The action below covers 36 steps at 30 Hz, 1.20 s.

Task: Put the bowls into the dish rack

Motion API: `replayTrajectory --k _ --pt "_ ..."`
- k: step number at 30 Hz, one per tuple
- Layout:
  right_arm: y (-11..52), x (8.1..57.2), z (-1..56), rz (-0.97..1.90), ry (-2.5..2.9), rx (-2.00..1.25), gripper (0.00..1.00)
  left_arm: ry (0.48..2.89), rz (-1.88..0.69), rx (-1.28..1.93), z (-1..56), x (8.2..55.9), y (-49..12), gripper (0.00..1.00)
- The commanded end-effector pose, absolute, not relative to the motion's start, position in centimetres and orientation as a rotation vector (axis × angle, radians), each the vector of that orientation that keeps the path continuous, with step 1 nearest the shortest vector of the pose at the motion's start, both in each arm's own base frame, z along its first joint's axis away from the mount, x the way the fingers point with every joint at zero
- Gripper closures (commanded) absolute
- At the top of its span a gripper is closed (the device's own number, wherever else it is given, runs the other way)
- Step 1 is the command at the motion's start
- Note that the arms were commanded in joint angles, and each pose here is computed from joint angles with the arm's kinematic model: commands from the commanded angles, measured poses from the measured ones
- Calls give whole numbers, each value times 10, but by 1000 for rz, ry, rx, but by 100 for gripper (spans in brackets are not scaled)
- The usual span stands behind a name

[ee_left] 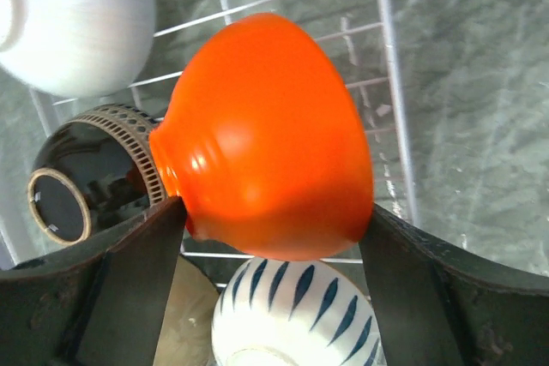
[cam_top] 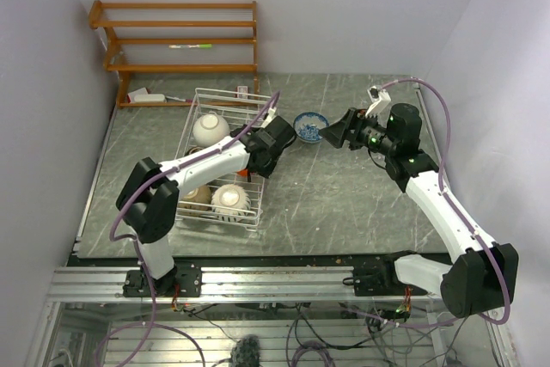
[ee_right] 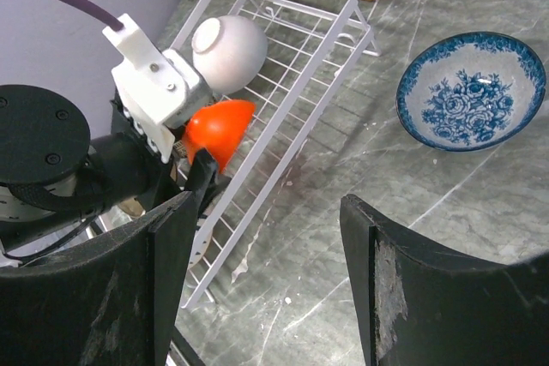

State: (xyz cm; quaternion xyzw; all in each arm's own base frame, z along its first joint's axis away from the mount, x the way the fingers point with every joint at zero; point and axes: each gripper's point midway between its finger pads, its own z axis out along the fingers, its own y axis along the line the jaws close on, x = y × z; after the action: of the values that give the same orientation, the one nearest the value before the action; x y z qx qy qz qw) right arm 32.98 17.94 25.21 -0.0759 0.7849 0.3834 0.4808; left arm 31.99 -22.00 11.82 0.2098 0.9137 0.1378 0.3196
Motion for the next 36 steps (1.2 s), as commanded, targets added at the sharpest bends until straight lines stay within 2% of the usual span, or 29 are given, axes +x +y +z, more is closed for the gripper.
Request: replayTrajectory --k 1,2,15,22,29,36 --pt "176 330 260 920 1892 -192 32 2486 175 589 99 301 -244 6" --pt "176 330 260 922 1892 -192 32 2484 171 589 100 301 -245 1" --pt "175 330 259 919 1891 -190 32 2462 115 595 114 301 -250 1" --pt "167 338 253 852 1926 -158 32 2372 -11 559 161 305 -262 1" --pt "157 353 207 770 2093 -39 32 2206 -214 517 228 299 -268 1" --pt "151 393 160 703 2177 111 32 2100 -343 519 256 282 -263 2"
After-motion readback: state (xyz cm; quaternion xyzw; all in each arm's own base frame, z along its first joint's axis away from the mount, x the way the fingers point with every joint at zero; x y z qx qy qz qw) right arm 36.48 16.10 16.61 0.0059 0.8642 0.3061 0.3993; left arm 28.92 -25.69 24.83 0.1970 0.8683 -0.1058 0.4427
